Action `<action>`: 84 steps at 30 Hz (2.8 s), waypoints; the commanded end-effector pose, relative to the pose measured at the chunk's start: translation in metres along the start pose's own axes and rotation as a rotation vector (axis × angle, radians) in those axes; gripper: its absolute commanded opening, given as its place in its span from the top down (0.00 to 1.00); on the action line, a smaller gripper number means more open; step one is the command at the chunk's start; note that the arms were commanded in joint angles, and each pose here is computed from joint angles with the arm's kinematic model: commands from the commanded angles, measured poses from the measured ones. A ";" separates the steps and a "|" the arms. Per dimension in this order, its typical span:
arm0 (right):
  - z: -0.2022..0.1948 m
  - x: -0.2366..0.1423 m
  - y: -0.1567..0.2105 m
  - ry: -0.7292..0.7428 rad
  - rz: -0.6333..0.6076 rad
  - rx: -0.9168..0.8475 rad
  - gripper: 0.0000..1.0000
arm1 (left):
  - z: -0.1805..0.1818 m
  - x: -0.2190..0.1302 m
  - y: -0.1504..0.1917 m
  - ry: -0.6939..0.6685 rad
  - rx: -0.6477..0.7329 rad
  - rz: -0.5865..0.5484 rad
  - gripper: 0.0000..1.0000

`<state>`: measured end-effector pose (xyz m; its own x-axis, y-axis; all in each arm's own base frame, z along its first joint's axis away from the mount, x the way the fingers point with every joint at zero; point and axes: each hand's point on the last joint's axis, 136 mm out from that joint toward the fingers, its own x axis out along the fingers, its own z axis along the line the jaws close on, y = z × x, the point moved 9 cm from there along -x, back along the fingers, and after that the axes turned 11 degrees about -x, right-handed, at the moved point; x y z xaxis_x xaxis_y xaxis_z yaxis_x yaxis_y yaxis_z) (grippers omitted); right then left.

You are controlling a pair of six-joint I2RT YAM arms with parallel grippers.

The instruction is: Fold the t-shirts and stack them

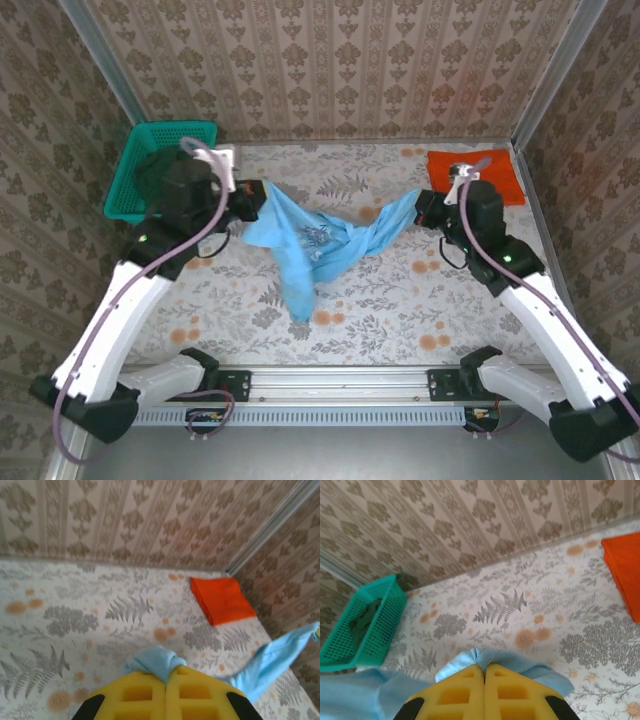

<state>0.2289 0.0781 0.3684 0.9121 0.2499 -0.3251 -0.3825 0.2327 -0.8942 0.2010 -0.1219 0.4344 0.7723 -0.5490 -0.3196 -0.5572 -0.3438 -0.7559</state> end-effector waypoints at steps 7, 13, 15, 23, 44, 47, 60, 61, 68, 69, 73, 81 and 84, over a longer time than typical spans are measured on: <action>-0.006 -0.059 -0.024 0.049 -0.180 -0.027 1.00 | -0.010 -0.058 -0.021 0.004 0.091 -0.163 1.00; -0.005 -0.076 -0.028 0.018 -0.255 -0.049 1.00 | -0.022 -0.079 -0.031 0.072 0.095 -0.230 1.00; -0.006 -0.074 -0.025 0.016 -0.250 -0.051 1.00 | -0.021 -0.076 -0.030 0.066 0.087 -0.224 1.00; 0.005 -0.113 -0.027 -0.191 -0.442 -0.104 1.00 | -0.047 -0.108 -0.036 0.299 0.144 -0.273 1.00; -0.035 0.044 0.056 0.154 -0.162 -0.077 1.00 | 0.152 0.165 -0.091 -0.420 -0.278 0.092 0.20; -0.045 0.049 0.096 0.133 -0.036 -0.027 0.96 | 0.173 0.183 -0.066 -0.539 -0.306 0.225 0.12; -0.076 0.012 0.130 0.393 0.172 0.050 0.46 | 0.146 0.144 0.117 -0.561 -0.226 0.439 0.13; -0.077 0.014 0.131 0.414 0.185 0.043 0.44 | 0.145 0.144 0.128 -0.552 -0.212 0.476 0.14; -0.044 0.081 0.119 0.160 0.356 -0.023 0.40 | 0.148 0.128 0.188 -0.635 -0.112 0.622 0.18; -0.038 0.096 0.118 0.134 0.399 -0.026 0.43 | 0.153 0.125 0.195 -0.654 -0.113 0.619 0.19; -0.022 0.149 0.118 0.138 0.494 -0.061 0.53 | 0.165 0.118 0.212 -0.685 -0.125 0.647 0.22; 0.018 0.246 0.137 0.165 0.603 -0.228 0.64 | 0.180 0.110 0.233 -0.673 -0.144 0.673 0.27; 0.025 0.272 0.151 0.177 0.636 -0.255 0.65 | 0.188 0.109 0.236 -0.679 -0.141 0.667 0.32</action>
<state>0.4085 0.1969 0.1643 0.5751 0.1512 -0.8040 -0.8031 -0.0830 -0.5901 0.2085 -0.1243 0.1141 0.2368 -0.1122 -0.9651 -0.9551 -0.2089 -0.2100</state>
